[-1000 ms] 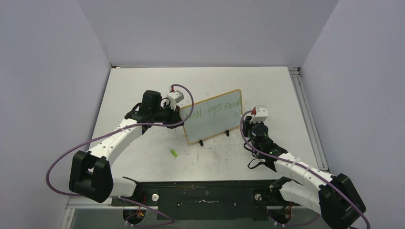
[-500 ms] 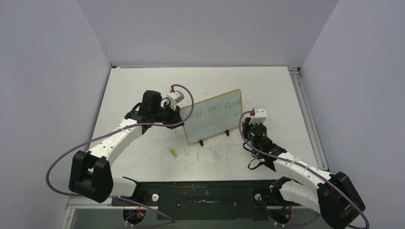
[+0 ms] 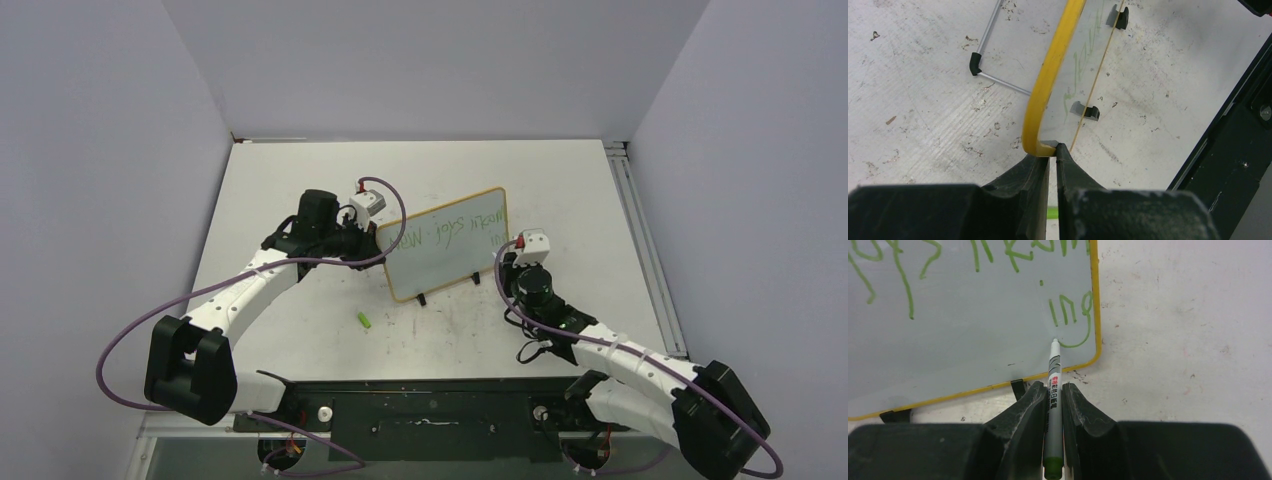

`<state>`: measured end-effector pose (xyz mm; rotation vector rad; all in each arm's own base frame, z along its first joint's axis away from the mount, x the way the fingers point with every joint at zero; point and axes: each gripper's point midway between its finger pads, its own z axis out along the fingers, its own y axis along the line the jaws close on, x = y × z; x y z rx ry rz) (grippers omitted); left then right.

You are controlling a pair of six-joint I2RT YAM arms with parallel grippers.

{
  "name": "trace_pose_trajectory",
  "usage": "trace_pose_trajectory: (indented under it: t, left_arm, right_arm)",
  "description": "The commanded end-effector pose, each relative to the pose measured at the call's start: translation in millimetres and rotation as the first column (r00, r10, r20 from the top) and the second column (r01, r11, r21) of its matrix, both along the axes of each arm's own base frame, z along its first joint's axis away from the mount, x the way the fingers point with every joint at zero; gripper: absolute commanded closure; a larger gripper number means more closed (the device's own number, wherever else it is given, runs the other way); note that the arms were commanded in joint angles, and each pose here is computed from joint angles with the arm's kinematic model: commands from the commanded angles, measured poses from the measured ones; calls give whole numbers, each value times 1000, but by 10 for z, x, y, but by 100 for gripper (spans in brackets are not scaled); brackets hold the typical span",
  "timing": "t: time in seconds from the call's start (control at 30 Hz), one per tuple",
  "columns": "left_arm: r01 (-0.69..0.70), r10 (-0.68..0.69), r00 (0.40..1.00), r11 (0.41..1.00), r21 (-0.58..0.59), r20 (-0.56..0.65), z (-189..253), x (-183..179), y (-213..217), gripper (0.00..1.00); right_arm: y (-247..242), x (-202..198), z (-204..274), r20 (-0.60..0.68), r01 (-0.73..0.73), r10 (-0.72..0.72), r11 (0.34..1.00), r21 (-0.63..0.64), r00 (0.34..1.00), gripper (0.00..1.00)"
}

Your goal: Write a sentence on the whiteboard

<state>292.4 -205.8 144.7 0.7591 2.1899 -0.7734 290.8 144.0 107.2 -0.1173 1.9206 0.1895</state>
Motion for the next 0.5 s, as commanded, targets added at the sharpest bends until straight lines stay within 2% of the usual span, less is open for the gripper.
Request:
trace_pose_trajectory:
  t: [0.0, 0.2, 0.47]
  left_arm:
    - [14, -15, 1000, 999, 36, 27, 14, 13, 6, 100]
    - [15, -16, 1000, 999, 36, 26, 9, 9, 4, 100]
    - [15, -16, 1000, 999, 40, 22, -5, 3, 5, 100]
  right_arm:
    - [-47, 4, 376, 117, 52, -61, 995, 81, 991, 95]
    - [-292, -57, 493, 141, 140, -151, 987, 82, 978, 95]
    - [-324, 17, 192, 32, 118, -122, 986, 115, 992, 95]
